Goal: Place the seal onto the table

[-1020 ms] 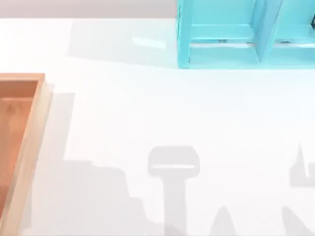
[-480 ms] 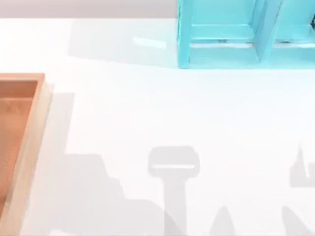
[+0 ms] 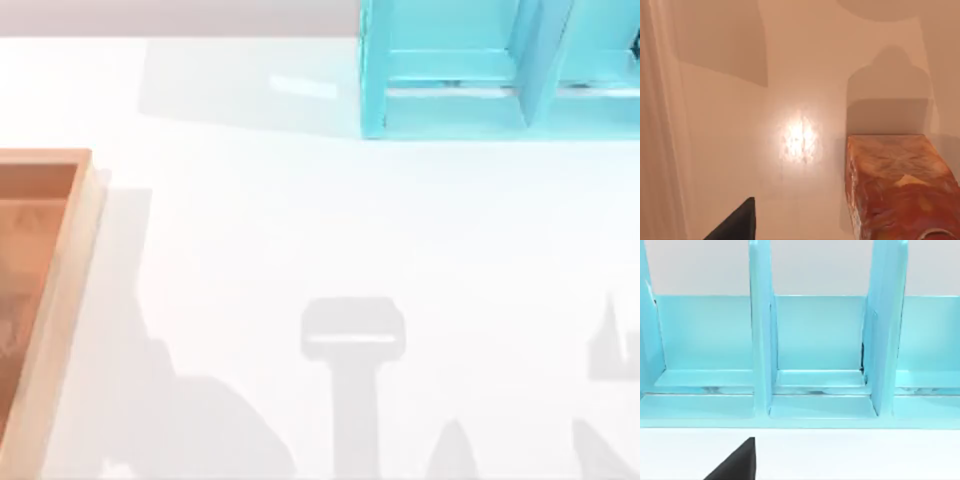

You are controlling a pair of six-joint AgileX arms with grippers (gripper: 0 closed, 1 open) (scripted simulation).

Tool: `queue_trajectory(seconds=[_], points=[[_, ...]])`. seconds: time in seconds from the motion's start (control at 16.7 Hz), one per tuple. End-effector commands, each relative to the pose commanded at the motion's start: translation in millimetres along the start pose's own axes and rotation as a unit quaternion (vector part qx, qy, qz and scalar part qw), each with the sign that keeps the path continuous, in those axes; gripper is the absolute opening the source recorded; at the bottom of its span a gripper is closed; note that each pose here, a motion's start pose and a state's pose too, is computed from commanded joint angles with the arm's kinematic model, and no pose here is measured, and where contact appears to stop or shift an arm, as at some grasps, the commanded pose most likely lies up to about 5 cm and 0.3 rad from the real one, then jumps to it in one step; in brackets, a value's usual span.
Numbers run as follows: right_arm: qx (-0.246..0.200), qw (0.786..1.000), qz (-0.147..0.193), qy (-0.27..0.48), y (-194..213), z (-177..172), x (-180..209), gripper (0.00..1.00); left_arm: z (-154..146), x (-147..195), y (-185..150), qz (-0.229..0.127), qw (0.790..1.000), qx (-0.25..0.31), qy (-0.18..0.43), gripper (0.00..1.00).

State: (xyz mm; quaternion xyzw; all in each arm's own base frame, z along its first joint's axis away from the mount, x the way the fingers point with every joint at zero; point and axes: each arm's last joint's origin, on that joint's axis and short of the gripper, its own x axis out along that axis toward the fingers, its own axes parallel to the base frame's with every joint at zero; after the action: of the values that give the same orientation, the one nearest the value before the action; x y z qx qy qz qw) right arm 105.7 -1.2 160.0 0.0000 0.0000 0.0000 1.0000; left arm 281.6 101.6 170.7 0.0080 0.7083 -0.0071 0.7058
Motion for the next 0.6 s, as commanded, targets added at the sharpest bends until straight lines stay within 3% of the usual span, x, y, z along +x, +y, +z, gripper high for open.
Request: queue_trajectory(seconds=[0.3,0.6], points=[[0.000,1.000,0.000,0.000,0,0,0,1.00,-9,35,-4,0.000,1.000,0.000,-0.001,1.00],[0.000,1.000,0.000,0.000,0,0,0,1.00,-10,40,-5,0.001,1.000,0.000,-0.002,1.00]])
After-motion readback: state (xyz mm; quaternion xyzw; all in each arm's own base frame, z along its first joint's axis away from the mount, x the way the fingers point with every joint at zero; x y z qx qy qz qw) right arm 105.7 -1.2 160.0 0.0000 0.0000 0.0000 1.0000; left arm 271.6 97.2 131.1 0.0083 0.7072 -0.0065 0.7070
